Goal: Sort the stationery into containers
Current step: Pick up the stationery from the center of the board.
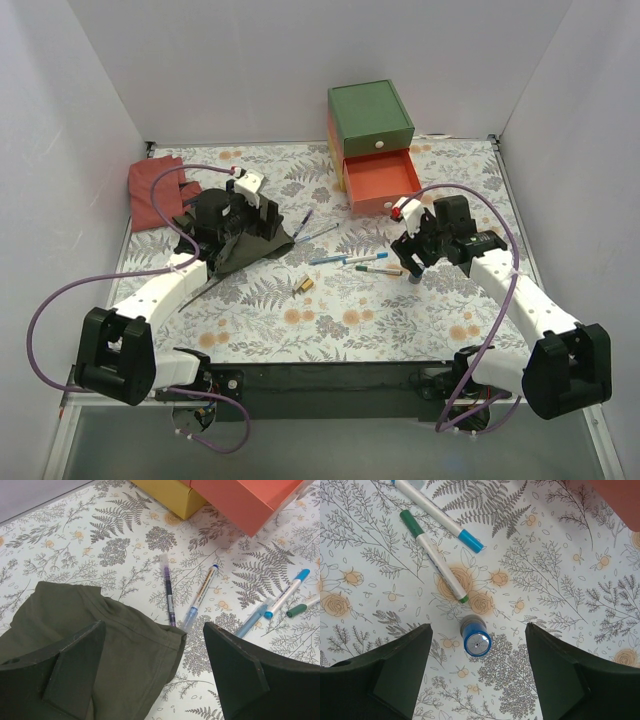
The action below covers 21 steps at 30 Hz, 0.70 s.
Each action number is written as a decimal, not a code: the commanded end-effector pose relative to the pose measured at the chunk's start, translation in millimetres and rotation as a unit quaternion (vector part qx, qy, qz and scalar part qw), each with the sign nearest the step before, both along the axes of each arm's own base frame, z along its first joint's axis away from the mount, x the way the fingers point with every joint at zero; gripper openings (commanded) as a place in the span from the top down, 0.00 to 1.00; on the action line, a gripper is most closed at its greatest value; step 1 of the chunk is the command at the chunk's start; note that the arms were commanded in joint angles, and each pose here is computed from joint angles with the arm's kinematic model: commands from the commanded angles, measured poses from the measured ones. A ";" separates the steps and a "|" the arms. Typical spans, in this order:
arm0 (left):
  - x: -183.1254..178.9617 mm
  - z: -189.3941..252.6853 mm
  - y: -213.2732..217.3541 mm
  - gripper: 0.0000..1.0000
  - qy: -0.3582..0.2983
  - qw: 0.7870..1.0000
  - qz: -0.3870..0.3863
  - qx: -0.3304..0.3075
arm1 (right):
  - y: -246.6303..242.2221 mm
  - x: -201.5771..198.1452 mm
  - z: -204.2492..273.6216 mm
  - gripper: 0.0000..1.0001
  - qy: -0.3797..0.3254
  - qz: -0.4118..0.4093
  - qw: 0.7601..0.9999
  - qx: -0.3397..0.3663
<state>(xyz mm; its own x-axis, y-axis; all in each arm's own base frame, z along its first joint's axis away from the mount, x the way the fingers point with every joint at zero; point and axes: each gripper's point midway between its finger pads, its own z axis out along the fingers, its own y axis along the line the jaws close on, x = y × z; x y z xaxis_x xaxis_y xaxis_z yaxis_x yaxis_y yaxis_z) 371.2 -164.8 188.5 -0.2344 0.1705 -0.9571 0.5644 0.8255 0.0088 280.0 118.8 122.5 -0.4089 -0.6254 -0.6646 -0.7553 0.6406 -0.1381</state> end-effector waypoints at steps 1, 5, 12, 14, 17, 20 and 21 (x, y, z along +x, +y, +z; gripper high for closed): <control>6.7 18.6 -3.3 0.21 -0.011 1.000 0.001 -0.011 | 1.9 -2.6 3.5 0.16 0.000 0.033 0.999 -0.006; 9.1 20.6 -3.0 0.21 -0.014 1.000 0.004 -0.009 | -5.3 -10.1 -8.8 0.14 0.022 0.029 0.999 -0.022; 6.2 23.4 -3.0 0.21 -0.015 1.000 0.007 -0.008 | -7.0 -11.7 -21.6 0.19 0.040 0.031 0.998 -0.031; 4.8 22.5 -3.3 0.21 -0.012 1.000 0.007 -0.006 | -7.1 -10.8 -24.1 0.21 0.044 0.028 0.998 -0.032; 2.7 22.8 -7.5 0.21 -0.015 1.000 0.007 0.000 | -10.3 -12.3 -30.5 0.24 0.052 0.025 0.998 -0.040; -0.8 22.2 -14.6 0.21 -0.018 1.000 0.002 0.008 | -13.1 -15.1 -36.8 0.27 0.057 0.027 0.997 -0.050; -1.7 22.1 -16.7 0.21 -0.018 1.000 0.000 0.008 | -15.1 -15.9 -40.4 0.28 0.063 0.025 0.996 -0.053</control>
